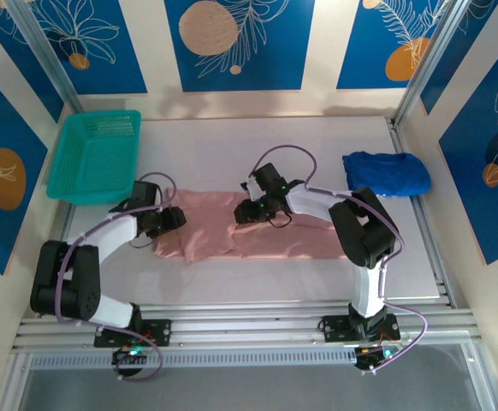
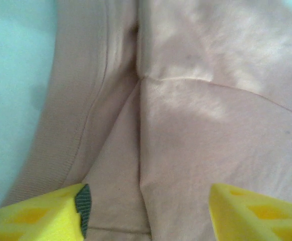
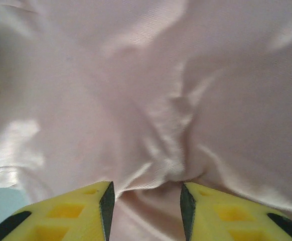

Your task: Fold the inside-out t-shirt

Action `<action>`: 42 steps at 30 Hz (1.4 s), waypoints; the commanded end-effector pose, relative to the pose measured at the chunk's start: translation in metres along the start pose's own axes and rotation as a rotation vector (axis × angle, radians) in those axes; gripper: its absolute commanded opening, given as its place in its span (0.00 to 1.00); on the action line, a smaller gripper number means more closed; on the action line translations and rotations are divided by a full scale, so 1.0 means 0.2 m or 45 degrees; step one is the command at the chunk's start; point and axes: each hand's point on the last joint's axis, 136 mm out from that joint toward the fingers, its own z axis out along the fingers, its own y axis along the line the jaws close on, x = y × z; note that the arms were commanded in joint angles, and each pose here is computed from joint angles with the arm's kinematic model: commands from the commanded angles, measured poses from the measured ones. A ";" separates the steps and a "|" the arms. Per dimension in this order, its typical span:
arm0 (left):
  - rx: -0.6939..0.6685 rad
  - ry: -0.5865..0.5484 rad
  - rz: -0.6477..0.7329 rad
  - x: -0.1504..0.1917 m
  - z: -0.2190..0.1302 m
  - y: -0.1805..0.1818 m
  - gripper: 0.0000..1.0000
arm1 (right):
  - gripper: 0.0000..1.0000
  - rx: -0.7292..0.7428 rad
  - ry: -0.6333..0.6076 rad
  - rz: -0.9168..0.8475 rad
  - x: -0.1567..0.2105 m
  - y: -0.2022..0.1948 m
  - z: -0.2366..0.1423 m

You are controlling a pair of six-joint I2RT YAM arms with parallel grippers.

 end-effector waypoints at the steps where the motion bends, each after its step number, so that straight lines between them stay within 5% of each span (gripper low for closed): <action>1: -0.068 -0.113 0.058 -0.13 -0.09 0.04 0.74 | 0.45 -0.100 -0.045 -0.084 -0.02 0.14 -0.14; 11: -0.133 0.029 0.195 -0.22 0.13 0.02 0.96 | 0.48 -0.091 -0.052 -0.074 0.01 0.13 -0.16; 16: -0.192 0.135 0.230 -0.16 0.23 0.03 0.97 | 0.48 -0.081 -0.065 -0.064 0.03 0.11 -0.17; 28: 0.112 0.247 0.399 0.13 0.22 -0.27 0.88 | 0.48 -0.041 -0.059 -0.014 0.08 0.03 -0.15; 32: 0.094 0.289 0.440 0.20 0.25 -0.27 0.77 | 0.47 -0.040 -0.058 -0.006 0.08 0.02 -0.14; 42: 0.196 0.300 0.401 0.26 0.31 -0.32 0.26 | 0.47 -0.011 -0.063 -0.002 0.09 0.01 -0.16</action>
